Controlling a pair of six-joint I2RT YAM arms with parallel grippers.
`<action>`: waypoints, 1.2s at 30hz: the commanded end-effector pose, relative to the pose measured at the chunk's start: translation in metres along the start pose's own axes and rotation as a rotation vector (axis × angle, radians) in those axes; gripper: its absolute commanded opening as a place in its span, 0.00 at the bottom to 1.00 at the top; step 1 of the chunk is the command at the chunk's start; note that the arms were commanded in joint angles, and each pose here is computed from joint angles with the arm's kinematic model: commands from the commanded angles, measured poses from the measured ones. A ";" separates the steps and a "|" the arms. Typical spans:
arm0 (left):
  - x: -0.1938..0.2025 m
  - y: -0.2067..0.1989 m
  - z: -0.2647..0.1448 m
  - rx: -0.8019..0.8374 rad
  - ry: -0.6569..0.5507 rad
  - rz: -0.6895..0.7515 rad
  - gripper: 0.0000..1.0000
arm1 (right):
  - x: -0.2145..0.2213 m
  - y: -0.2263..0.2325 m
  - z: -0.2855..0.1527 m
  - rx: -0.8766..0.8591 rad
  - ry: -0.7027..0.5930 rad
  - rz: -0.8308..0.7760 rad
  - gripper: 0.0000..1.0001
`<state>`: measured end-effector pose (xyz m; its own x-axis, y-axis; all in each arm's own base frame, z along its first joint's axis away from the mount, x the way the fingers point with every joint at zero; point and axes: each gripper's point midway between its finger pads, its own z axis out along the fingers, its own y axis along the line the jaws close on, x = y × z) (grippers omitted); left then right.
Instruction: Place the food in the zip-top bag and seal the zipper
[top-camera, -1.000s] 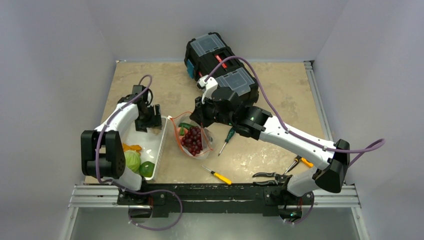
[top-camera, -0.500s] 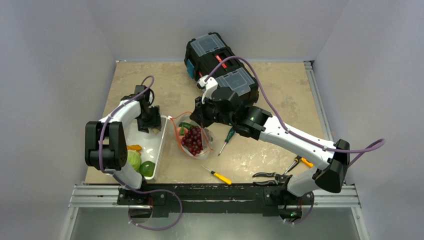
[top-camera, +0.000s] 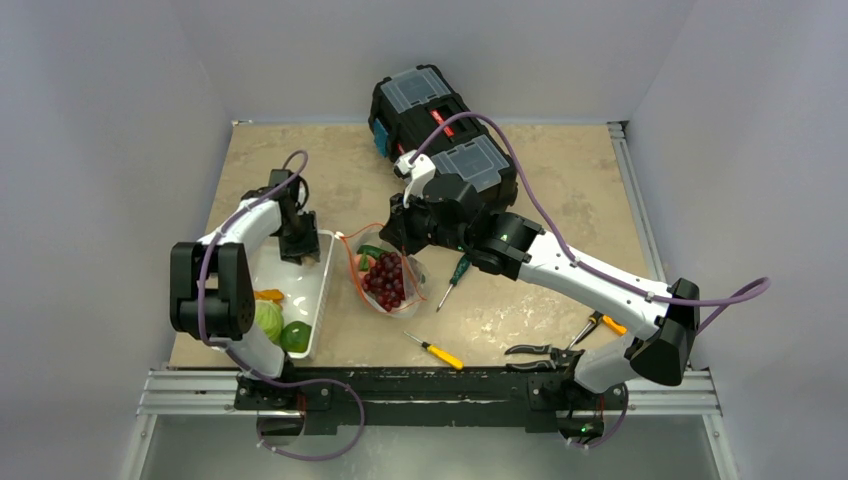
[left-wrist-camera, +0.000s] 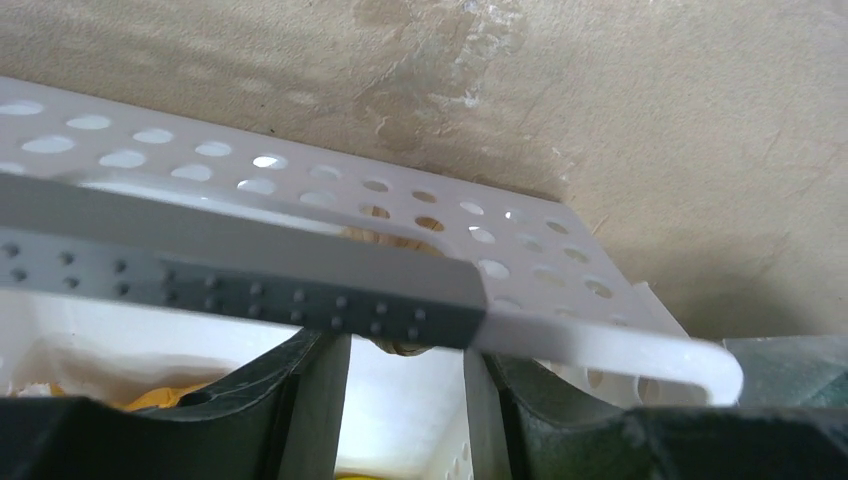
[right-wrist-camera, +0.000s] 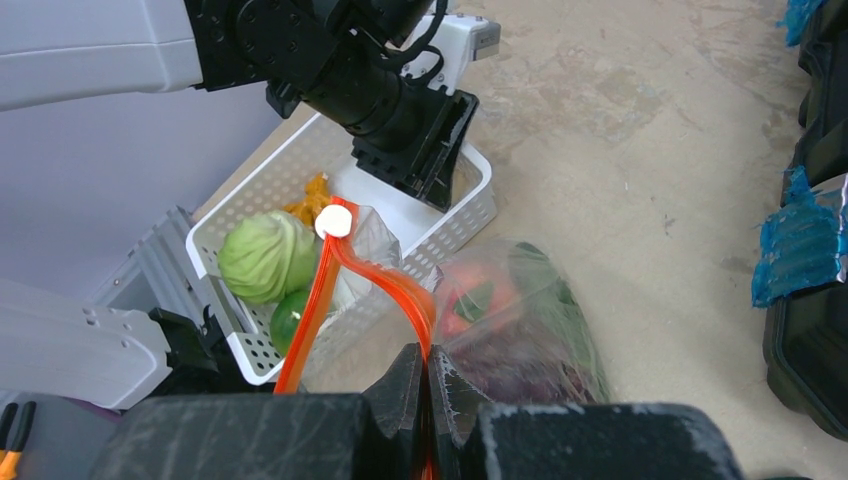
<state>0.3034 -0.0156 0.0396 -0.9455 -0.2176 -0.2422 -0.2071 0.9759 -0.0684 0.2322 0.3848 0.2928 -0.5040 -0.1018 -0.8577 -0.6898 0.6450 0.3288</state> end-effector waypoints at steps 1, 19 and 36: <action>-0.018 -0.005 -0.031 0.031 -0.108 -0.015 0.33 | -0.037 0.014 -0.016 -0.046 -0.115 0.013 0.00; -0.025 -0.049 -0.175 0.350 -0.655 0.093 0.31 | -0.033 0.007 -0.001 -0.002 -0.084 -0.004 0.00; 0.058 -0.145 -0.290 1.027 -0.901 0.608 0.31 | -0.032 0.007 0.006 -0.002 -0.081 0.002 0.00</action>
<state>0.2266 -0.1350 0.3037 -0.3104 -0.1606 -0.9369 0.5990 0.7323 -0.3240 0.2383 0.3915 0.2787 -0.5195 -0.1278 -0.8449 -0.6793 0.6617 0.3175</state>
